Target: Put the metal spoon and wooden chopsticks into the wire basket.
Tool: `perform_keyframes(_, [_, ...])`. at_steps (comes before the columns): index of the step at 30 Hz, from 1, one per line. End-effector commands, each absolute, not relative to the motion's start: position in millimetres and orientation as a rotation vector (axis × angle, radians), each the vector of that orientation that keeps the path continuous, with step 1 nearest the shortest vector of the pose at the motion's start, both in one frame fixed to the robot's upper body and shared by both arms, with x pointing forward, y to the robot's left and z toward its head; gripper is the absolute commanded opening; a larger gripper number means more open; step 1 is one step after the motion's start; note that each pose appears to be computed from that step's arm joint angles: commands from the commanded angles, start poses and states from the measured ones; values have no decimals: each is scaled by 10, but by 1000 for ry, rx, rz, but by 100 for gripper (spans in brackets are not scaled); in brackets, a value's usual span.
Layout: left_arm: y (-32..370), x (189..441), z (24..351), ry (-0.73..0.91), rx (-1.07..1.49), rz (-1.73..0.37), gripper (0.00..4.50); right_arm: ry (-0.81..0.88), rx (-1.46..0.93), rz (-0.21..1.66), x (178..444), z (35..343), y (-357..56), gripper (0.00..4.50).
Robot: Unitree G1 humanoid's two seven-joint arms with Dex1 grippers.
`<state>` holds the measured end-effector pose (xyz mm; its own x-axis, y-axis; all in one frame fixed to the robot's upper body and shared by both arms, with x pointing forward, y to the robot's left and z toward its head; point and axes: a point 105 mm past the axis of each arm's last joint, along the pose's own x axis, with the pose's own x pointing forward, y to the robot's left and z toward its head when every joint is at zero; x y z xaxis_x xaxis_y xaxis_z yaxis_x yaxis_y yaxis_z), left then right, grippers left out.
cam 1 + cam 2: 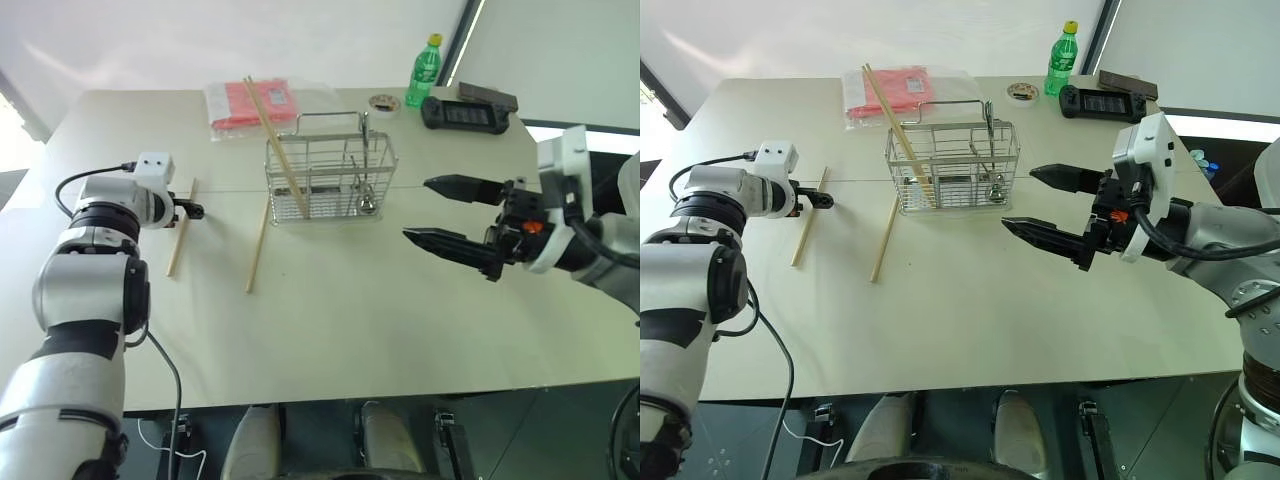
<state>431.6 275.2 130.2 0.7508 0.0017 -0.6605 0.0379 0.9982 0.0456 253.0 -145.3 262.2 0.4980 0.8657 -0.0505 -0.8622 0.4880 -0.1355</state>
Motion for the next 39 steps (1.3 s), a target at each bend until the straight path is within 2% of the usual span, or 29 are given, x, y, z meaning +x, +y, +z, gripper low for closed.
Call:
perform_keyframes(1, [2729,4309,1270,729,31,-19,316,-88,-167,1052,2480,2746,-1456,450])
perform_keyframes(7, [2732,4314,1276,721,-3,2,9,-90,-156,1053,2488,2776,-1475,450])
perform_keyframes(16, [2881,4297,1341,683,-86,77,3,-75,-150,1058,2480,2770,-1493,450])
perform_keyframes(19, [2999,4431,1709,485,-103,112,3,-50,-162,1059,2453,2727,-1503,450])
perform_keyframes(23, [2826,4584,2569,93,-134,-71,3,-34,-159,1037,2433,2685,-1531,450])
perform_keyframes(26, [2589,4433,3264,-202,-237,-261,3,-25,-149,1015,2428,2652,-1541,450])
perform_keyframes(30, [2197,4018,3929,-507,-319,-459,3,-24,-132,999,2409,2629,-1526,450])
perform_keyframes(32, [1993,3919,4097,-575,-348,-512,3,-26,-122,988,2416,2627,-1519,450])
perform_keyframes(35, [1709,3907,4194,-607,-390,-570,3,-28,-115,982,2417,2621,-1499,450])
perform_keyframes(39, [1361,4036,4049,-576,-371,-635,3,-35,-109,973,2402,2625,-1477,450])
